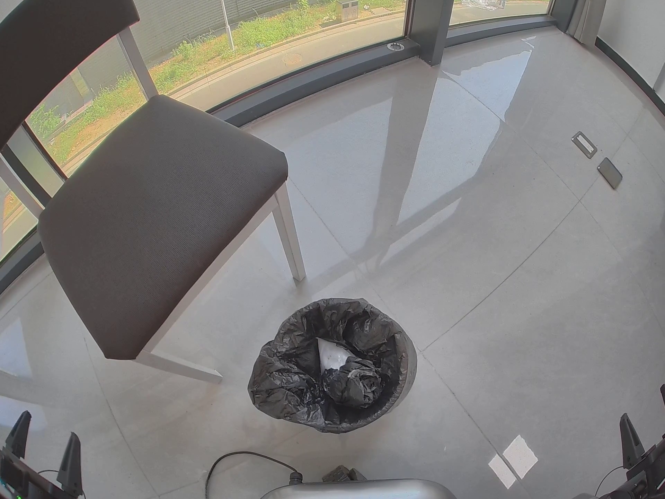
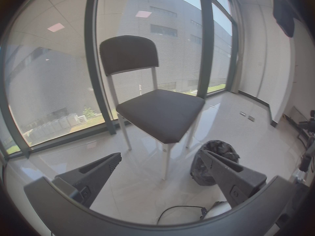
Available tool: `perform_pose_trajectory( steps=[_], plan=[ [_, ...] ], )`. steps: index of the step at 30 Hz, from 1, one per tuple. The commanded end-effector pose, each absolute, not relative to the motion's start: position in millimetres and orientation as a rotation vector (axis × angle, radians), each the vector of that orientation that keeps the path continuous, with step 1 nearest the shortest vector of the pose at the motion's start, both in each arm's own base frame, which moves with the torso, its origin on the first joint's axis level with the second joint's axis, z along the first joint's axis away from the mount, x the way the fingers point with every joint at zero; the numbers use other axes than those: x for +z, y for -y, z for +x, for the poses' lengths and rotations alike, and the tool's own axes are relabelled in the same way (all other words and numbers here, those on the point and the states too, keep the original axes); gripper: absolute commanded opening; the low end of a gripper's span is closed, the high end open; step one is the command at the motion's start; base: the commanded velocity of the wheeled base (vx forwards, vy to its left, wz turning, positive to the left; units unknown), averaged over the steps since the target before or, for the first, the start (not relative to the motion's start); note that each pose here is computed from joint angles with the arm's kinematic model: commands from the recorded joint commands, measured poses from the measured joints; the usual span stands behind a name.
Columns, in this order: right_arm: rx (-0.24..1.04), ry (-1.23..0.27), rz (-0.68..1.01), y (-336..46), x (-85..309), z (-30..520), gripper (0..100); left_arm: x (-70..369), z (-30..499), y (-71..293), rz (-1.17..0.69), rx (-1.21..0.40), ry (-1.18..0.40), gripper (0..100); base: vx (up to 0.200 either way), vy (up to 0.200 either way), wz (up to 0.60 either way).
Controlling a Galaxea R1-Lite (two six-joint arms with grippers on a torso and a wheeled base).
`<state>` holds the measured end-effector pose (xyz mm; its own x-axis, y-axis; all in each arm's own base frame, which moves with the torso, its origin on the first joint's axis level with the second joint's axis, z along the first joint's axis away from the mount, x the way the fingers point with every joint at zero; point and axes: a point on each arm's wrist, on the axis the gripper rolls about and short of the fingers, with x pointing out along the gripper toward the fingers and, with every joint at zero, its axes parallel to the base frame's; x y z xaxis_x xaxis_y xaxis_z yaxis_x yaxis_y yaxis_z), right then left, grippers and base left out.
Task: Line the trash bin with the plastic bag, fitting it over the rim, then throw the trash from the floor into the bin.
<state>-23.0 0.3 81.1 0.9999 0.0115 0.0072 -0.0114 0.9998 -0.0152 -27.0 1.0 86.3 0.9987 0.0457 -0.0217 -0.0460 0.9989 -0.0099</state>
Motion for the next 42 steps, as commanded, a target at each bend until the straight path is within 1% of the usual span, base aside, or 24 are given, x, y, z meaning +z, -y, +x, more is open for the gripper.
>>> perform_pose_trajectory(
  steps=[1,4,10,18,42],
  plan=[
    [0.020,0.005,-0.034,-0.4,76.0,-22.8,100,76.4,-22.6,0.3,0.010,-0.023,-0.040,100,-0.200,-0.200,0.00],
    [0.020,0.002,-0.018,-0.4,75.6,-22.8,100,76.2,-22.2,0.2,0.012,-0.026,-0.038,100,-0.200,-0.200,0.00],
    [0.063,0.003,-0.038,-1.4,75.6,-22.8,100,76.0,-23.4,-0.2,0.003,0.005,-0.017,100,0.000,0.000,0.00],
    [0.048,0.003,-0.008,-1.1,75.8,-22.8,100,75.7,-23.3,-0.3,0.002,0.006,-0.017,100,0.000,0.000,0.00],
    [0.048,0.003,-0.008,-1.1,75.8,-22.8,100,76.2,-23.4,-0.3,0.002,0.006,-0.015,100,0.000,0.000,0.00]
  ],
)
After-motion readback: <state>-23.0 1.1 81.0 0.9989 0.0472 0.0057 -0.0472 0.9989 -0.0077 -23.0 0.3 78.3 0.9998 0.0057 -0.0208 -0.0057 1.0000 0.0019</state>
